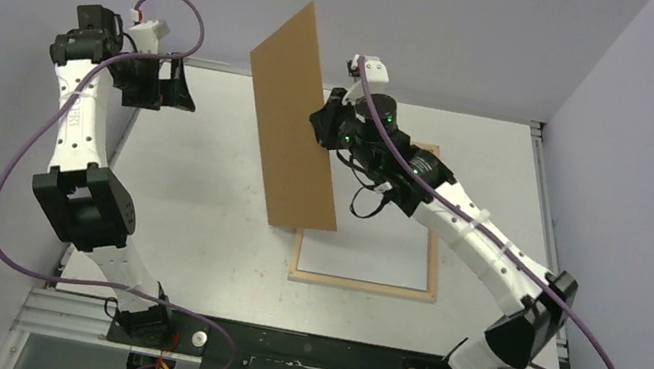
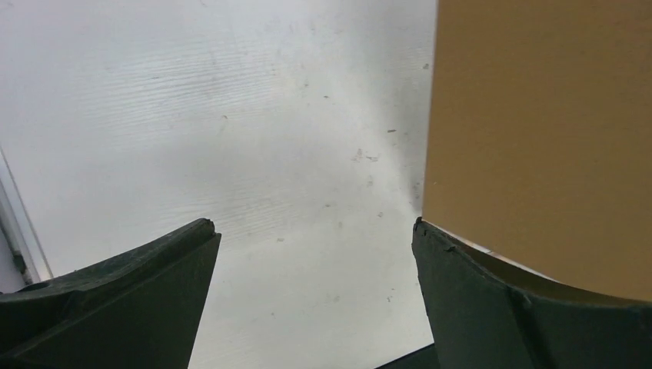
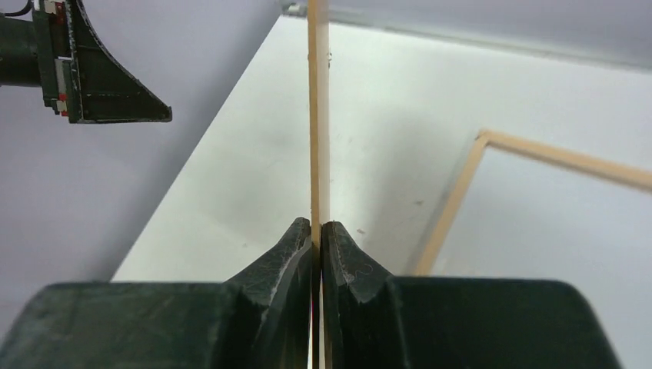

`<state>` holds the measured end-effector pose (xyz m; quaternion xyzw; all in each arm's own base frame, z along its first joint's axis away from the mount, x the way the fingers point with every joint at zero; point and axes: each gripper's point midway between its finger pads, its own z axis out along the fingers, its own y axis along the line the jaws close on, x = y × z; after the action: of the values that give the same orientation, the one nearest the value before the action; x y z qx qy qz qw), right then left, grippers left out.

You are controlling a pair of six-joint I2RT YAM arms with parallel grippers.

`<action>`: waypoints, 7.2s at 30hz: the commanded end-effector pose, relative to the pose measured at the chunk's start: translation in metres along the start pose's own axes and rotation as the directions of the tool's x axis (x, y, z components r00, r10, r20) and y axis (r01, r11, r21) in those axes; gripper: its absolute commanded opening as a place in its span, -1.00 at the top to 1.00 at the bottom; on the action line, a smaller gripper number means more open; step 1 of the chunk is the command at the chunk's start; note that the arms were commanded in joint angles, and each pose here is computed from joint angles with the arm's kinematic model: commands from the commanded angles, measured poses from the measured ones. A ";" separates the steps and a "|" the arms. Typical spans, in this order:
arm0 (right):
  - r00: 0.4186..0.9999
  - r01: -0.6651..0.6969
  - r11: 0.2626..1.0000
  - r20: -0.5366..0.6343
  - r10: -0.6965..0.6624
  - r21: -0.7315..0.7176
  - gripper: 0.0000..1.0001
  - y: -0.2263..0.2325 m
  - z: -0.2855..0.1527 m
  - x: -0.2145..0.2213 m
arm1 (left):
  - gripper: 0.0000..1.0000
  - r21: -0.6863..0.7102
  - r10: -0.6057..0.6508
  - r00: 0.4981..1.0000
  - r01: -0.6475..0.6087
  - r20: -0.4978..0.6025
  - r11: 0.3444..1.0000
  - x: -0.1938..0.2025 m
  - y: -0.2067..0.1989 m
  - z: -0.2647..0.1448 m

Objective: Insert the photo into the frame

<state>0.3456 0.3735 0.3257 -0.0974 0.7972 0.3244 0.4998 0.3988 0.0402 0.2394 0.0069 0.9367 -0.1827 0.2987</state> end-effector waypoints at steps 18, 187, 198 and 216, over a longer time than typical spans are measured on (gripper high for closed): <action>0.857 0.284 0.917 0.355 -0.373 0.280 0.89 0.076 -0.076 -0.080 | -0.93 0.458 0.013 0.933 -0.189 0.360 0.869 -0.032 -0.224 -0.171; 0.946 -0.079 0.981 -0.298 0.130 0.177 -0.95 -0.030 0.147 0.209 | 0.05 -0.396 -0.028 0.986 -0.040 -0.166 0.917 0.137 0.163 0.026; 0.945 -0.074 0.974 -0.297 0.138 0.216 -1.00 -0.045 0.159 0.227 | 0.21 -0.548 -0.021 0.957 -0.147 -0.289 0.823 0.179 0.197 0.059; 0.887 -0.217 0.961 -0.376 0.268 0.173 -0.98 -0.030 0.145 0.255 | 0.21 -0.435 0.044 0.922 -0.223 -0.384 0.872 0.179 0.142 0.126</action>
<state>0.3578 0.4795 0.0440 -0.0387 0.9060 0.2776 0.3173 0.3324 0.1464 0.0175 0.0287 0.9825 0.1333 0.1270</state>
